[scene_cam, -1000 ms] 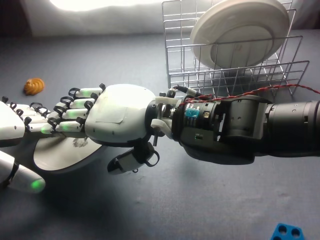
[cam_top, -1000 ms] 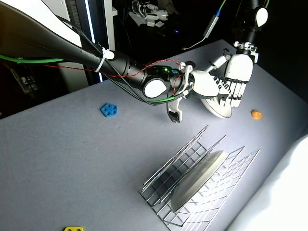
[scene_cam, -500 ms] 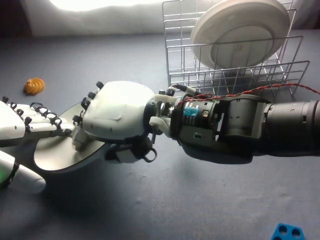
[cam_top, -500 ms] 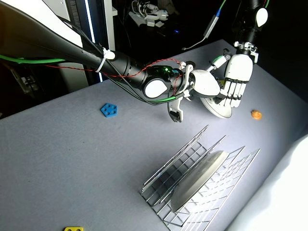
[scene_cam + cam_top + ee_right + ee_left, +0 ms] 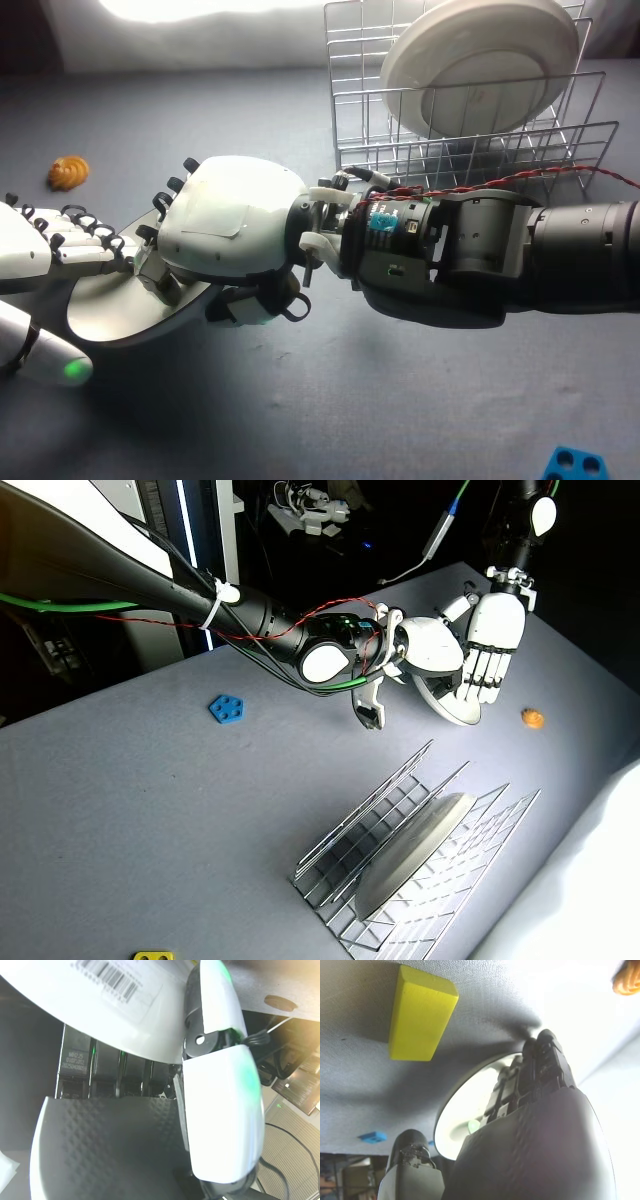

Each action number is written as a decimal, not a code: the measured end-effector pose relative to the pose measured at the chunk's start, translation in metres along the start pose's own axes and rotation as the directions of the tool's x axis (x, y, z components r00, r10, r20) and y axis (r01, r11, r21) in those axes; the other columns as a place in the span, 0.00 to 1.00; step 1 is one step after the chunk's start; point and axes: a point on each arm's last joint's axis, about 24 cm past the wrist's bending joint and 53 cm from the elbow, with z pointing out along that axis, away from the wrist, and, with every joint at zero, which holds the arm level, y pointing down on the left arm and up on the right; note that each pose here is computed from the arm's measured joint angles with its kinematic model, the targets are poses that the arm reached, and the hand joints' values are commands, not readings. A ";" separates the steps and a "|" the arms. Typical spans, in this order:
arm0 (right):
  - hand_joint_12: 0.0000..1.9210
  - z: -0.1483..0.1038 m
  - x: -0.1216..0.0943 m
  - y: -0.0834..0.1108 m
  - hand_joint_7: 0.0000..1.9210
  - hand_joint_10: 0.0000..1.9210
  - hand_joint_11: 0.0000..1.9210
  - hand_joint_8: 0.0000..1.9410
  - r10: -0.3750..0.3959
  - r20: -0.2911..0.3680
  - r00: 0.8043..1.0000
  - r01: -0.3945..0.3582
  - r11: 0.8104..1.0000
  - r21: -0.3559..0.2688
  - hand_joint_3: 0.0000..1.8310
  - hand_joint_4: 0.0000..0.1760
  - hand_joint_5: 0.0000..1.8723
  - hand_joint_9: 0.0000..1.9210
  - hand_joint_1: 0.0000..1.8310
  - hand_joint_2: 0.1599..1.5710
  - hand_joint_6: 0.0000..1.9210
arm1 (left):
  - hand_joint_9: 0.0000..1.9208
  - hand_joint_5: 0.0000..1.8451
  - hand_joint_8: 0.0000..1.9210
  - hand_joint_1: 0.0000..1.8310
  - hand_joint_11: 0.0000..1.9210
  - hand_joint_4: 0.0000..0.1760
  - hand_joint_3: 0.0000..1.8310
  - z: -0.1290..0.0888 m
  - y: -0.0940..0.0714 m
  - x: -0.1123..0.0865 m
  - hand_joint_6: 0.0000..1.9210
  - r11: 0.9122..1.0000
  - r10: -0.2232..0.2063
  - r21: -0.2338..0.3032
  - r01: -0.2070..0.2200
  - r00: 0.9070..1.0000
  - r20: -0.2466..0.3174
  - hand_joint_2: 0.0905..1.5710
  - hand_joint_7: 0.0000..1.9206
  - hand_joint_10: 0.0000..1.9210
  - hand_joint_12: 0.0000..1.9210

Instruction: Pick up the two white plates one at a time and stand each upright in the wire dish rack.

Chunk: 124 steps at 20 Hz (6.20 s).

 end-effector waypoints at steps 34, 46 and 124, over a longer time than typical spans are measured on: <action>0.55 -0.034 -0.016 -0.001 0.59 0.46 0.45 0.40 0.075 -0.027 0.997 -0.074 0.997 0.039 0.00 0.00 0.57 0.53 0.76 0.63 0.45 | 0.00 0.00 0.00 0.00 0.00 0.00 0.00 -0.033 -0.062 -0.077 0.00 0.976 0.132 0.147 -0.158 0.976 0.172 0.61 0.00 0.00 0.00; 0.57 -0.083 -0.064 -0.025 0.56 0.50 0.44 0.44 0.327 0.022 0.945 -0.326 0.930 0.167 0.00 0.00 0.55 0.51 0.76 0.65 0.49 | 0.00 0.00 0.00 0.00 0.00 0.00 0.00 -0.034 -0.057 -0.077 0.00 0.976 0.115 0.163 -0.141 0.980 0.164 0.61 0.00 0.00 0.00; 0.58 -0.179 -0.209 -0.108 0.55 0.52 0.44 0.44 0.805 0.489 0.336 -0.933 0.354 0.058 0.00 0.00 0.53 0.51 0.75 0.65 0.52 | 0.00 0.00 0.00 0.00 0.00 0.00 0.00 -0.047 -0.087 -0.065 0.00 0.948 0.055 0.310 -0.076 0.995 0.078 0.61 0.00 0.00 0.00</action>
